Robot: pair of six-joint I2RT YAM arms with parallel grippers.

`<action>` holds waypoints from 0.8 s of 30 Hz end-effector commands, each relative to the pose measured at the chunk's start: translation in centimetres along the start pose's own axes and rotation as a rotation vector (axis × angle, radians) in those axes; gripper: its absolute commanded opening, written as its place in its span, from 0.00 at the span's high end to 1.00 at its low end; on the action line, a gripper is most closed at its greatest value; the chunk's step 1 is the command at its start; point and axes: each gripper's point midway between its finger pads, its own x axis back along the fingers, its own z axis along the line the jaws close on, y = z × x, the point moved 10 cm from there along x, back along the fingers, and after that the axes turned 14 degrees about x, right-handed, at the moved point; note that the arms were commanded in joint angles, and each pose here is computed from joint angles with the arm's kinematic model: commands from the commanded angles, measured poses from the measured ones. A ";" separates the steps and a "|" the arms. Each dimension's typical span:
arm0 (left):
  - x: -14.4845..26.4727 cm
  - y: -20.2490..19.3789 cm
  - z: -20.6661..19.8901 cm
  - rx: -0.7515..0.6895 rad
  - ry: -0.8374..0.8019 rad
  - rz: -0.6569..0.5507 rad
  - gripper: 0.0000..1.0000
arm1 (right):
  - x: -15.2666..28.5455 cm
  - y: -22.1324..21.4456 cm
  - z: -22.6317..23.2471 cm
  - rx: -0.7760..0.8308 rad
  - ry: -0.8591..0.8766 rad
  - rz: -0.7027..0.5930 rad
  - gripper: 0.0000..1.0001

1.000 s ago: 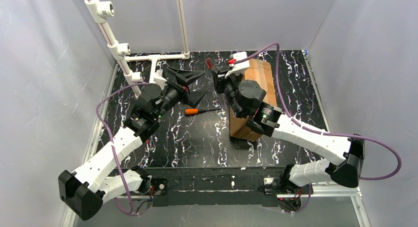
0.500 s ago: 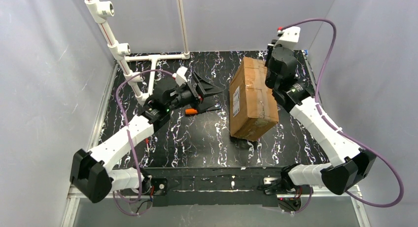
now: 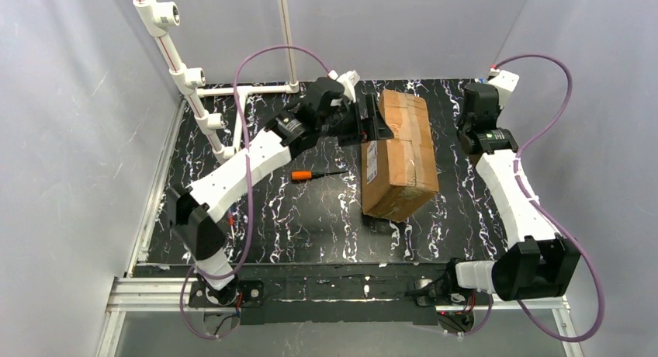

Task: Unpack the express box
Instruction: Move the express box to the center of the board.

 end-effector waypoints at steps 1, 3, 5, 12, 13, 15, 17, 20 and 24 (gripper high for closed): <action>-1.8 1.1 2.2 -0.135 0.230 0.038 0.17 | -1.3 -2.3 1.5 -0.155 0.255 0.113 0.99; -3.1 1.3 2.4 -0.149 0.229 0.065 0.19 | -1.6 -3.5 1.8 -0.176 0.308 0.140 0.99; -4.2 1.4 2.8 -0.155 0.230 0.090 0.20 | -1.7 -4.3 2.3 -0.182 0.363 0.147 0.99; -6.1 0.6 3.6 -0.112 0.132 0.160 0.30 | -0.5 -6.4 3.5 -0.176 0.582 0.176 0.99; -6.1 0.3 3.8 -0.101 0.112 0.170 0.33 | 0.0 -6.7 3.7 -0.188 0.631 0.174 0.99; -5.5 0.0 3.9 -0.081 0.086 0.175 0.37 | 1.2 -7.3 4.2 -0.194 0.732 0.172 0.99; -4.9 -0.5 4.1 -0.060 0.067 0.182 0.39 | 2.7 -7.8 4.8 -0.174 0.803 0.172 0.99; -3.0 -1.7 4.7 -0.021 0.035 0.185 0.41 | 5.1 -7.9 5.4 -0.117 0.881 0.147 0.99; -0.9 -2.8 5.0 0.005 0.006 0.174 0.41 | 6.3 -7.9 6.2 -0.080 0.941 0.152 0.99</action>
